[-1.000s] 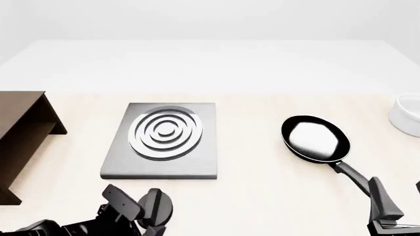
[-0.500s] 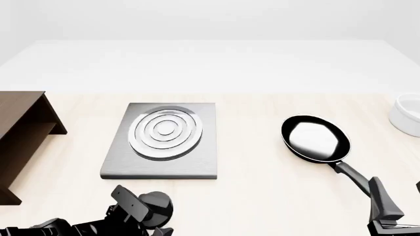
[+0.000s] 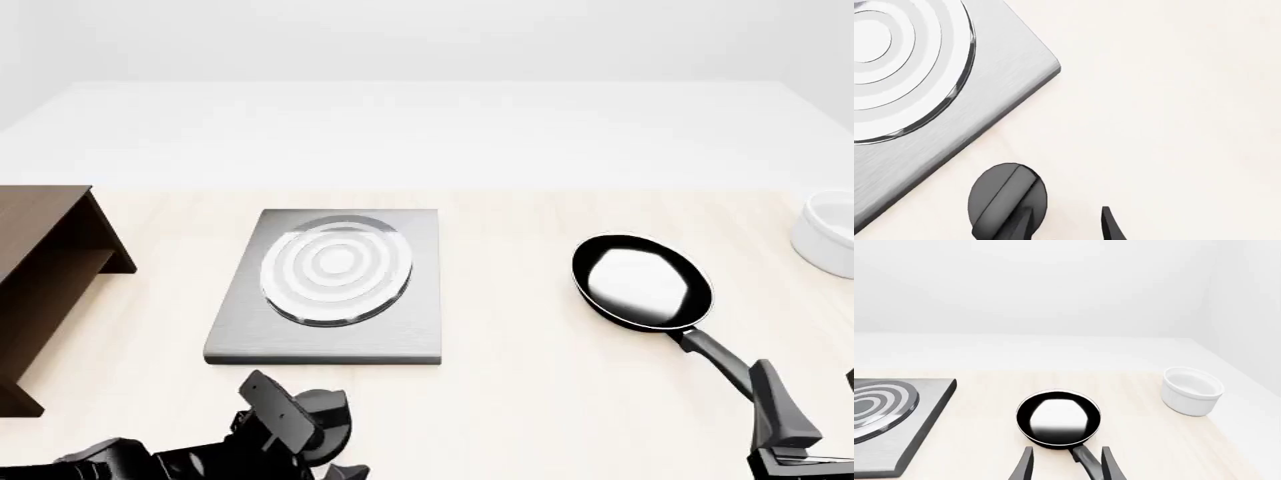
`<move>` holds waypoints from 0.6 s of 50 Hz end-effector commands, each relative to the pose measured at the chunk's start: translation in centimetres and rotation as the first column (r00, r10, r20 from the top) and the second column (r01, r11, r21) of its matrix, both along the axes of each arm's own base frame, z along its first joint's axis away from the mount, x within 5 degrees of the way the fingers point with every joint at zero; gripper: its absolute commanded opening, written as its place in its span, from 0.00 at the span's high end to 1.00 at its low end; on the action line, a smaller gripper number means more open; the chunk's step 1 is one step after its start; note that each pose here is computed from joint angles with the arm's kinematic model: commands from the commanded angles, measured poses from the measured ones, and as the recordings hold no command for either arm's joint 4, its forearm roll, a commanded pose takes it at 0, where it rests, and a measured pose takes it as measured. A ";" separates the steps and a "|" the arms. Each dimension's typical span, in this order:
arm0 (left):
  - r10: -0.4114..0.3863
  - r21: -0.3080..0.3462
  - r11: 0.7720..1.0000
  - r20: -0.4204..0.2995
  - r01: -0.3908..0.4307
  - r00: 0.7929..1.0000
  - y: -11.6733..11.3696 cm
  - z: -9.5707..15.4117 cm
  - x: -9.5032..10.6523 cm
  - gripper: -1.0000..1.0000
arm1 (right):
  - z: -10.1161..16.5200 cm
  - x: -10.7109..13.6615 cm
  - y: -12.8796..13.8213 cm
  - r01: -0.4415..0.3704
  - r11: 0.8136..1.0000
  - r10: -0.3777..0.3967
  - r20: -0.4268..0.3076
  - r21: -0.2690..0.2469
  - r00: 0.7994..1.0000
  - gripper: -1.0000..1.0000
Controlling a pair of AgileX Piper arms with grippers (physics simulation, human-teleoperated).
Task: Turn on the stove and put the frying pan on it.
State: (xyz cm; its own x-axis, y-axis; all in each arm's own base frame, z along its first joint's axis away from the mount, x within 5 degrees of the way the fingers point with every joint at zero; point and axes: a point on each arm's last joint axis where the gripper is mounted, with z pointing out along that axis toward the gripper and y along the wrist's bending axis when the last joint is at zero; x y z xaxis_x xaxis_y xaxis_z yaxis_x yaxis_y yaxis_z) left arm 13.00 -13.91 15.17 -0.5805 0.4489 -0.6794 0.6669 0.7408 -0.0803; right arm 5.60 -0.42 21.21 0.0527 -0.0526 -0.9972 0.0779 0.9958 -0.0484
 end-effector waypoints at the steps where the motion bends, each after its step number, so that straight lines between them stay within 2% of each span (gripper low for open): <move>1: -0.073 -0.047 0.996 0.046 0.075 0.996 -0.4 3.8 -1.4 0.00 | 0.0 0.0 0.0 0.001 1.000 -0.001 0.000 -0.001 1.000 0.00; 5: -0.093 -0.075 0.992 0.083 0.099 0.992 0.1 6.4 -2.2 0.00 | 0.0 0.0 0.0 0.001 1.000 -0.001 0.000 -0.002 1.000 0.00; 9: -0.089 -0.081 0.992 0.111 0.098 0.990 1.0 7.7 -2.5 0.00 | 0.0 0.0 0.0 0.002 1.000 -0.002 0.000 -0.002 1.000 0.00; 15: -0.005 -0.071 0.997 0.199 0.020 0.980 5.4 10.0 -4.0 0.00 | 0.0 0.0 0.0 0.000 1.000 0.000 0.001 -0.006 1.000 0.00; 17: 0.045 -0.055 0.998 0.251 -0.032 0.967 7.6 10.3 -4.9 0.00 | 0.1 0.0 0.0 -0.002 1.000 0.002 0.004 -0.008 1.000 0.00; 21: 0.172 -0.079 0.985 0.304 -0.155 0.937 10.3 10.4 -6.7 0.00 | 0.1 0.0 0.0 -0.003 1.000 0.003 0.007 0.000 1.000 0.00; 22: 0.172 -0.079 0.985 0.304 -0.155 0.937 10.3 10.4 -6.7 0.00 | 0.1 0.0 0.0 -0.003 1.000 0.003 0.007 0.000 1.000 0.00; 25: 0.246 -0.094 0.969 0.315 -0.228 0.917 11.3 10.1 -7.6 0.00 | 0.0 0.0 0.0 -0.001 1.000 0.001 -0.001 -0.010 1.000 0.00; 26: 0.277 -0.120 0.960 0.313 -0.252 0.908 11.6 10.3 -8.0 0.00 | 0.0 0.0 0.0 0.000 1.000 0.000 -0.002 -0.013 1.000 0.00; 30: 0.355 -0.155 0.934 0.330 -0.321 0.875 12.4 10.9 -9.0 0.00 | -0.1 0.0 0.0 0.001 1.000 -0.001 -0.005 -0.011 1.000 0.00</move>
State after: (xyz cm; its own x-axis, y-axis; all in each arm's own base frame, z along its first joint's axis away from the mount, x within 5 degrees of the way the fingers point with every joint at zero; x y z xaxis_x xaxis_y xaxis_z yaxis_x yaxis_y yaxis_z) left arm 7.37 -4.55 25.56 -0.4322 0.2999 -0.8504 0.5378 0.8427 0.0239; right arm 5.60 -0.42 21.22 0.0531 -0.0596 -0.9968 0.0774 0.9955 -0.0554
